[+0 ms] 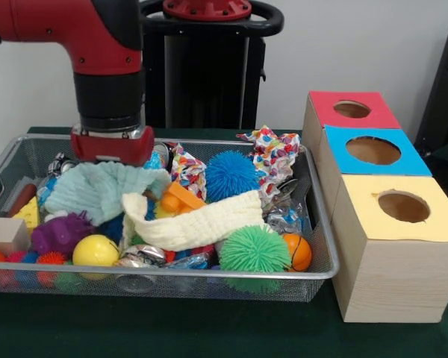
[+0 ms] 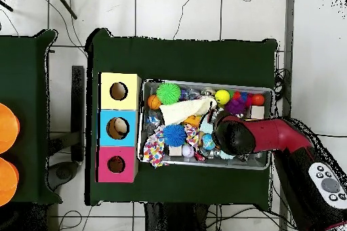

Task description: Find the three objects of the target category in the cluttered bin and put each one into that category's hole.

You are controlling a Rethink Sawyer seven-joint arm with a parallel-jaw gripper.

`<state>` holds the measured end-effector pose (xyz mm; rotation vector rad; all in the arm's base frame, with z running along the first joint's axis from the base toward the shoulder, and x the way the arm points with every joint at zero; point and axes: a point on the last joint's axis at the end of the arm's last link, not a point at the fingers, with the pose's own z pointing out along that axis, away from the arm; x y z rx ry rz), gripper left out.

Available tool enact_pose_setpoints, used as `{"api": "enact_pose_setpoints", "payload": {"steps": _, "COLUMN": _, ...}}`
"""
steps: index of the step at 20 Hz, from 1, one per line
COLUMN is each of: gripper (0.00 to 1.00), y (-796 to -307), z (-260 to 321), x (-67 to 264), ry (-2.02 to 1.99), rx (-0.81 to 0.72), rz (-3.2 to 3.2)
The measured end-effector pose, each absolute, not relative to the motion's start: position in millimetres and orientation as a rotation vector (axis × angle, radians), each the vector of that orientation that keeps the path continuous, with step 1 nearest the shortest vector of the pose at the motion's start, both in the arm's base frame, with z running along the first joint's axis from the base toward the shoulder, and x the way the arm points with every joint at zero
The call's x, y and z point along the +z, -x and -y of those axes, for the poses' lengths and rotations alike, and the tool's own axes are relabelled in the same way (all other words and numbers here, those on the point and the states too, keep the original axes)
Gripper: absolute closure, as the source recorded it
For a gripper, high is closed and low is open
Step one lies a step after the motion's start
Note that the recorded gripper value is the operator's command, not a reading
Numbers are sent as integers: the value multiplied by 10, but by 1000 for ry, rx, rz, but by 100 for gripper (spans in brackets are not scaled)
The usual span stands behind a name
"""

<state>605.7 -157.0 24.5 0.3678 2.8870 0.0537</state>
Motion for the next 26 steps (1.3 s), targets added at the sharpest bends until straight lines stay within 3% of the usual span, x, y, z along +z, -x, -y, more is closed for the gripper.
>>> {"api": "enact_pose_setpoints", "payload": {"steps": 12, "gripper": 100, "y": -6076, "z": 1284, "x": 824, "ry": -363, "rx": -19, "rz": -2876}}
{"api": "enact_pose_setpoints", "payload": {"steps": 26, "gripper": 100, "y": -5786, "z": 504, "x": 1543, "ry": -364, "rx": -135, "rz": -2934}}
